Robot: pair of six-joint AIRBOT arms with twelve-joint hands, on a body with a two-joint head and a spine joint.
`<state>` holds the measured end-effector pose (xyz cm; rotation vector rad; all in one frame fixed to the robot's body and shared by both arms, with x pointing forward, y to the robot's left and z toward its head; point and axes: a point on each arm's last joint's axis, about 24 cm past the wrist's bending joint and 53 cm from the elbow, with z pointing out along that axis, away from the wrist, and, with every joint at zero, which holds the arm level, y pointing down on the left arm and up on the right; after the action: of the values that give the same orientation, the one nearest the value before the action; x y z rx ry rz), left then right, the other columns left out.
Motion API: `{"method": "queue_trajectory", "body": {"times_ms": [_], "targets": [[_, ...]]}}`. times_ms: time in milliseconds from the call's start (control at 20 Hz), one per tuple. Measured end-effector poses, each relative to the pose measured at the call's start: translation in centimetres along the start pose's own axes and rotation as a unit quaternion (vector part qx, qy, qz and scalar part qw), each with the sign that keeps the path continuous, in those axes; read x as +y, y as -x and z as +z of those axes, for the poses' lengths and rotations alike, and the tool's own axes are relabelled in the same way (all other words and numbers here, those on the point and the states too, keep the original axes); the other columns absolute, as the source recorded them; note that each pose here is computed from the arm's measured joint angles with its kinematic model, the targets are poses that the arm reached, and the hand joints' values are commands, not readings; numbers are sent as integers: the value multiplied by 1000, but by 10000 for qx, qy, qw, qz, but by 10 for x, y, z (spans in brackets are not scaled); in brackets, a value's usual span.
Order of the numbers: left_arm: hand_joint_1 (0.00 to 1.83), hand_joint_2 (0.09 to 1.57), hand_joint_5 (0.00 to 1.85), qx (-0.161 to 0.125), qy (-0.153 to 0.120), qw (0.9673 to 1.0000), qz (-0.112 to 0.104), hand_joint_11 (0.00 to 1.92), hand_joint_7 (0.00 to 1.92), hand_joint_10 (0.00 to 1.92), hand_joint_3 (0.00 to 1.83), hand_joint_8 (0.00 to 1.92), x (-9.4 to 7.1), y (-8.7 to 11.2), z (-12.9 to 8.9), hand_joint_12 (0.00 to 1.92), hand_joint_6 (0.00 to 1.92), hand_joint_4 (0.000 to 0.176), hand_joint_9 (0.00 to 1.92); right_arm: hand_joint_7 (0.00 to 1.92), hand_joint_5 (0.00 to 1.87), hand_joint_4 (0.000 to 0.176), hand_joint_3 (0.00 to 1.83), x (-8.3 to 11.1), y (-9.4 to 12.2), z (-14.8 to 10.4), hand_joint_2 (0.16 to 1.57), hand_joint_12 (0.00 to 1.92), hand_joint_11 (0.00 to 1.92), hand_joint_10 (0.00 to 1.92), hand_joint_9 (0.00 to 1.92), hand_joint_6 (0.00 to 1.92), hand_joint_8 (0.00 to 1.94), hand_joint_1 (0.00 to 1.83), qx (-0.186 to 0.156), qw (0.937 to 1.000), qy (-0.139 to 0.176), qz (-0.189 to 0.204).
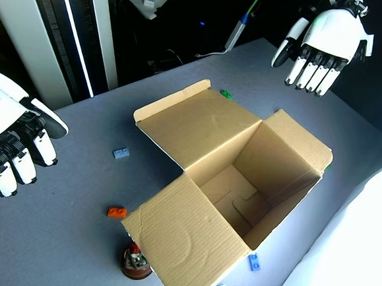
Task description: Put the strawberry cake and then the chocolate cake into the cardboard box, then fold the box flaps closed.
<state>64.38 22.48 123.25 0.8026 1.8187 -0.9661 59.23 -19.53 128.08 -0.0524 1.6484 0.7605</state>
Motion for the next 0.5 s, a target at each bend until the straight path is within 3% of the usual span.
{"method": "queue_trajectory", "body": {"times_ms": [50,150,300,400,500], "targets": [[248,1067,100,26,9,10000,8,0,73,8,0,2,1,-1,-1,486,5,15,74,89,76,0,21,0,-1,0,1162,7,15,18,64,62,9,163,14,10000,-6,-3],[254,1058,75,24,0,10000,-1,0,93,10,0,3,1,-1,-2,570,0,23,109,75,81,0,18,1,1,0,1166,14,17,14,56,55,2,154,-24,10000,16,-34],[341,1050,60,166,38,9998,66,0,109,11,0,4,3,-8,-2,634,2,22,131,103,87,0,2,0,0,0,1140,31,23,18,68,48,11,204,1,9995,2,-315],[426,1040,24,175,21,9998,86,0,86,1,0,0,2,-8,-2,649,0,23,117,115,88,0,0,0,1,0,1109,253,0,20,88,19,2,285,-15,9992,4,-388],[497,1019,1,195,24,9997,126,0,67,1,0,0,2,-9,-2,649,0,25,113,106,84,0,0,-1,3,0,1085,260,0,17,88,11,0,362,-70,9996,-27,-290]]}}
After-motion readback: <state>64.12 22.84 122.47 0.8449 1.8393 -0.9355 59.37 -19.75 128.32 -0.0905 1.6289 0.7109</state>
